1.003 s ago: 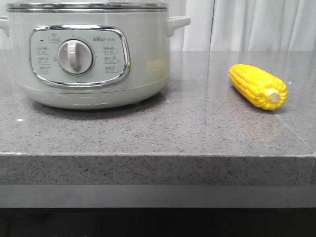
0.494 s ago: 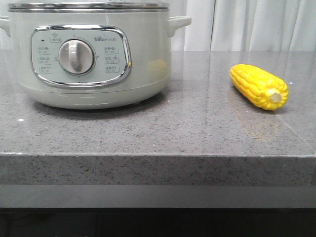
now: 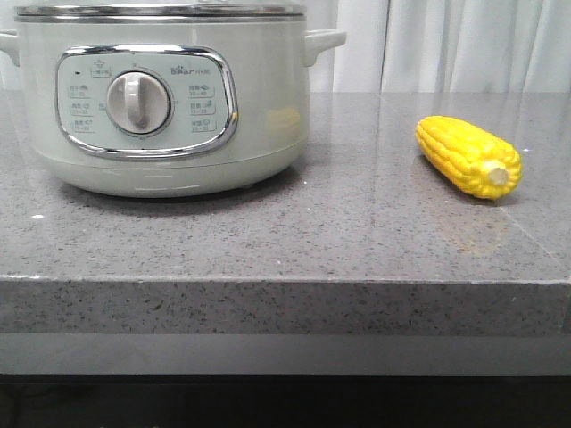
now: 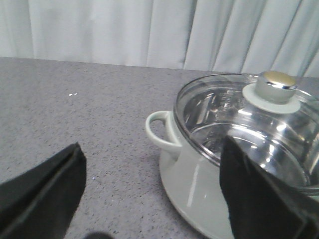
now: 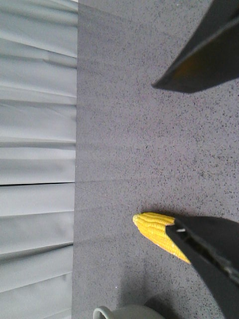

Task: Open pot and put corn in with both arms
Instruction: 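Move left gripper to the glass lid knob and grasp it, then lift the glass lid off the pot with the left gripper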

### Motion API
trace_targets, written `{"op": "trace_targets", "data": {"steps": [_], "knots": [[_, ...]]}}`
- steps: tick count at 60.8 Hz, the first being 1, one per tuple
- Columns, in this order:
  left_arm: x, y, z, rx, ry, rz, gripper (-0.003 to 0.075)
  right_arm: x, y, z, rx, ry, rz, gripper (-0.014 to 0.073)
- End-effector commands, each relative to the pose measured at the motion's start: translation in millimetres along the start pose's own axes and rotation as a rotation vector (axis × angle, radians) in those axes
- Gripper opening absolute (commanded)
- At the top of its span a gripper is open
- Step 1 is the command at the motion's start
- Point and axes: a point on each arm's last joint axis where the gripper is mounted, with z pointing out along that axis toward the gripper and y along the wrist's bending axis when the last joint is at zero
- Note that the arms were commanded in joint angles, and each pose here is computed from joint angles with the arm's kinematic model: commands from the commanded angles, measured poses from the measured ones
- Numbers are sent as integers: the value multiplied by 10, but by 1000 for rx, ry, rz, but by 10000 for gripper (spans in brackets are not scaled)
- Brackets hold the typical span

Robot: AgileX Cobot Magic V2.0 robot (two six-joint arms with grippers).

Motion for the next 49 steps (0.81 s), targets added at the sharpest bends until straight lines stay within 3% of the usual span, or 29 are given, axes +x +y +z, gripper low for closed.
{"op": "trace_targets", "data": {"steps": [1,23,31,49], "knots": [[-317,-91,121,57,-61,18,527,-151,-7,5,10,-87,2,540],[-861,-614,993,276,221,37,527,-151,-7,5,10,-87,2,540],[-1022,-781,1320,314,262,55,527,-151,-7,5,10,-87,2,540],[-1043,-1006,1891,347,355,83,512,-151,-6,5,9,-87,2,540]]}}
